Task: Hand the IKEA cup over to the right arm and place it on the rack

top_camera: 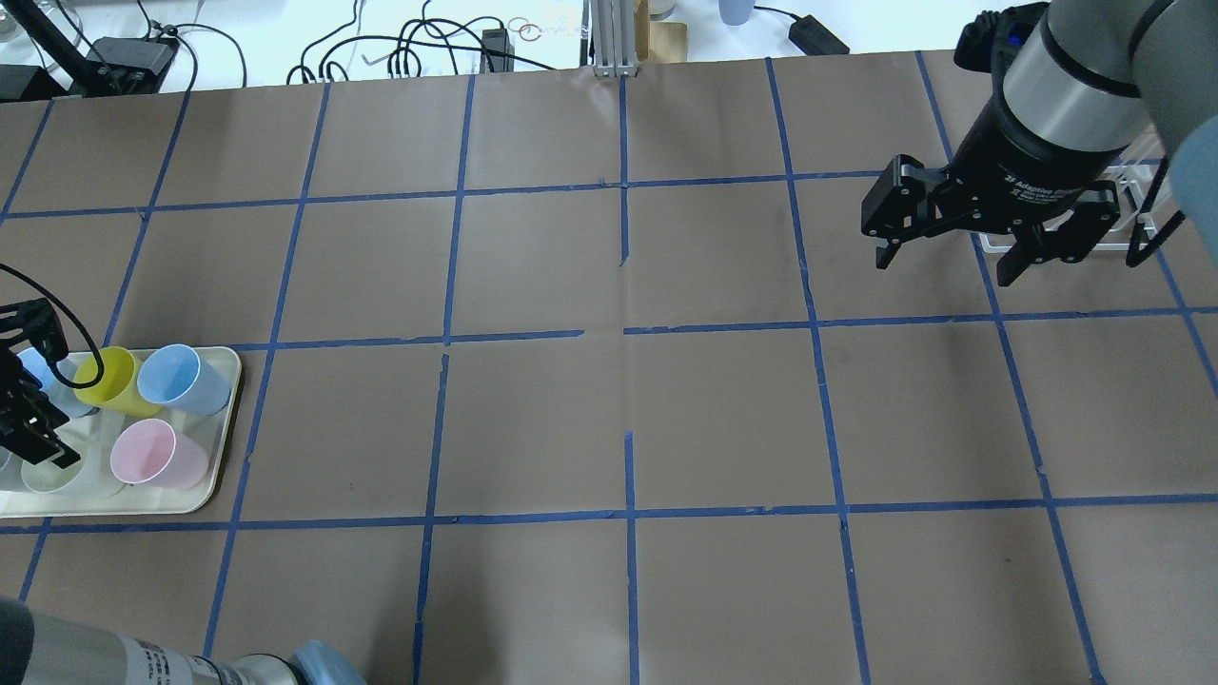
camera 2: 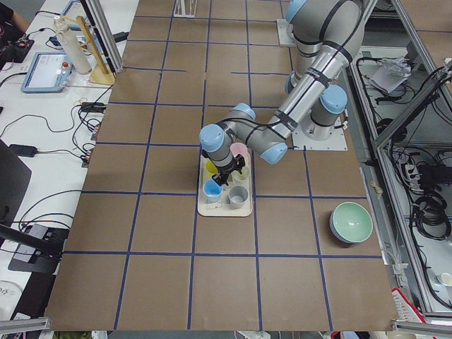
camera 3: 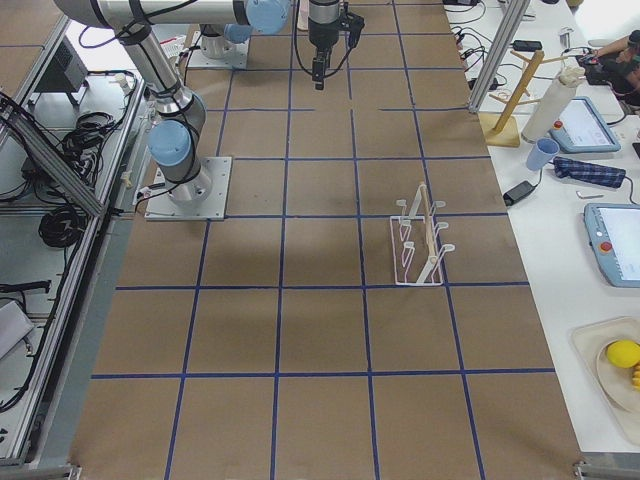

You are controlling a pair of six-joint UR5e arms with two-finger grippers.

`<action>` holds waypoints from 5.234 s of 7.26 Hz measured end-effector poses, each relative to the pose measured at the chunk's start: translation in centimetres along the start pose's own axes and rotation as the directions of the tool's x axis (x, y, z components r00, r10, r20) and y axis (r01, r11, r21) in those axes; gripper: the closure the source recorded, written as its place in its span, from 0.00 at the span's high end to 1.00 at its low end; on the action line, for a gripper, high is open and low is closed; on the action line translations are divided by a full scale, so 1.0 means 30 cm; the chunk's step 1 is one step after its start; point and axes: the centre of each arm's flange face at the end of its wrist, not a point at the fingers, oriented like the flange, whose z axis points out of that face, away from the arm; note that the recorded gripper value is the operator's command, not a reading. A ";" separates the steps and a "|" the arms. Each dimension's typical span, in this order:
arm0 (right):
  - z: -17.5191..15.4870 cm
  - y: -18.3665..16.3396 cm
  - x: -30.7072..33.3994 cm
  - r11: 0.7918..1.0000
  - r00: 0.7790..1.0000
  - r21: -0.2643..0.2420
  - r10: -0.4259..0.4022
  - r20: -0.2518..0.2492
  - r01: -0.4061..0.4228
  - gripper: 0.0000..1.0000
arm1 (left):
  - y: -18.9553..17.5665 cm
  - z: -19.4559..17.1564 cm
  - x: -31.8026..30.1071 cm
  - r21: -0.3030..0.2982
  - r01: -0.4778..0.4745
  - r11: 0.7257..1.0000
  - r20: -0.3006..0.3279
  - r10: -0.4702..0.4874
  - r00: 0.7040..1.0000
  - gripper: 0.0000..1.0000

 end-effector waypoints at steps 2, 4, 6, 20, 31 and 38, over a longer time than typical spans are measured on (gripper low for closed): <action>0.004 0.000 0.000 1.000 1.000 -0.006 0.000 -0.001 0.000 1.00 | -0.001 0.005 -0.002 0.000 -0.001 1.000 -0.003 0.001 1.000 0.48; 0.009 0.004 0.002 1.000 1.000 -0.020 0.000 -0.006 0.000 1.00 | 0.000 0.005 -0.001 -0.001 0.000 1.000 -0.003 0.000 1.000 0.22; 0.016 0.005 0.002 1.000 1.000 -0.030 0.001 -0.007 -0.001 1.00 | 0.000 0.003 -0.001 -0.002 0.003 1.000 -0.003 -0.003 1.000 0.11; -0.049 0.037 -0.197 0.992 0.780 -0.097 -0.006 0.626 0.085 1.00 | -0.079 -0.581 0.282 0.277 0.314 0.908 -0.123 -0.291 0.949 0.00; 0.070 0.009 -0.197 0.991 0.183 -0.088 0.068 0.981 0.105 1.00 | -0.882 -0.737 0.932 0.253 0.784 0.568 -0.940 -0.048 0.338 0.00; 0.091 0.021 -0.246 0.972 0.094 -0.207 0.197 0.976 0.111 1.00 | -1.102 -0.743 1.125 0.223 0.799 0.559 -0.973 0.076 0.218 0.00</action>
